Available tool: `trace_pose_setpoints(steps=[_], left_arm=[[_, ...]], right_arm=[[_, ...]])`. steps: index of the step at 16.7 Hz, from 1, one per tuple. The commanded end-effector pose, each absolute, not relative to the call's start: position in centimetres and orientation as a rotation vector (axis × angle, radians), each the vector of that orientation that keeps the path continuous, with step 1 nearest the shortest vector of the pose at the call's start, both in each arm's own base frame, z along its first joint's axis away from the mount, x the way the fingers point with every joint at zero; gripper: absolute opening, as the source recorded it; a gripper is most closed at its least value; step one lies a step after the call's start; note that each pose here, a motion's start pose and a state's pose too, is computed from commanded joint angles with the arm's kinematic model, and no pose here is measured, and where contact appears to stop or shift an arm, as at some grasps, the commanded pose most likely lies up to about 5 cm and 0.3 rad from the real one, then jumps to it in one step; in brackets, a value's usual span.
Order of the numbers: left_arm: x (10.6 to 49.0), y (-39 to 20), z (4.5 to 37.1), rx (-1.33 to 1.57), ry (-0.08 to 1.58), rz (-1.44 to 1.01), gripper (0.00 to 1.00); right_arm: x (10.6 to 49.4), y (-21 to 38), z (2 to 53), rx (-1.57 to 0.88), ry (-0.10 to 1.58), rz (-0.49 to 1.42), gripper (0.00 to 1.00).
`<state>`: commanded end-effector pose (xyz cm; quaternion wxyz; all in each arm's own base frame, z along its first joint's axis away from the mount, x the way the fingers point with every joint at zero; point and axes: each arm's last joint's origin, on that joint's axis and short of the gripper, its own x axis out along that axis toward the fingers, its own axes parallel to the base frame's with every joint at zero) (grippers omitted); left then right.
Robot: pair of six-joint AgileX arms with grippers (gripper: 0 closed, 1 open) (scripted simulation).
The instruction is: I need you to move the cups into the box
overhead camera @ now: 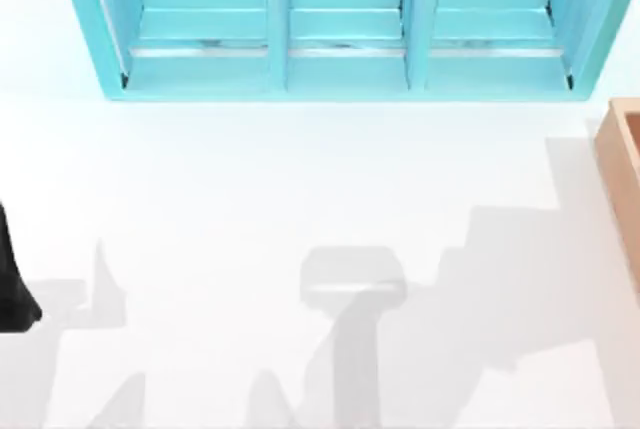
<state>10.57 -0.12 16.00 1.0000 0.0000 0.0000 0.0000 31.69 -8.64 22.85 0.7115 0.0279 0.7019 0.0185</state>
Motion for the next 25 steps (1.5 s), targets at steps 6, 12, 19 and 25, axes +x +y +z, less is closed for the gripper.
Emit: trace_pose_setpoints(steps=[6,12,19,25], left_arm=[[10.57,-0.12,16.0,0.0,0.0,0.0,1.0],[10.57,-0.12,16.0,0.0,0.0,0.0,1.0],[10.57,-0.12,16.0,0.0,0.0,0.0,1.0],[10.57,-0.12,16.0,0.0,0.0,0.0,1.0]], right_arm=[[31.69,-8.64,22.85,0.062,1.557,0.041,0.3],[31.69,-8.64,22.85,0.062,1.557,0.041,0.75],[31.69,-8.64,22.85,0.062,1.557,0.041,1.0],[31.74,-8.59,22.88,0.06,1.558,0.043,1.0]])
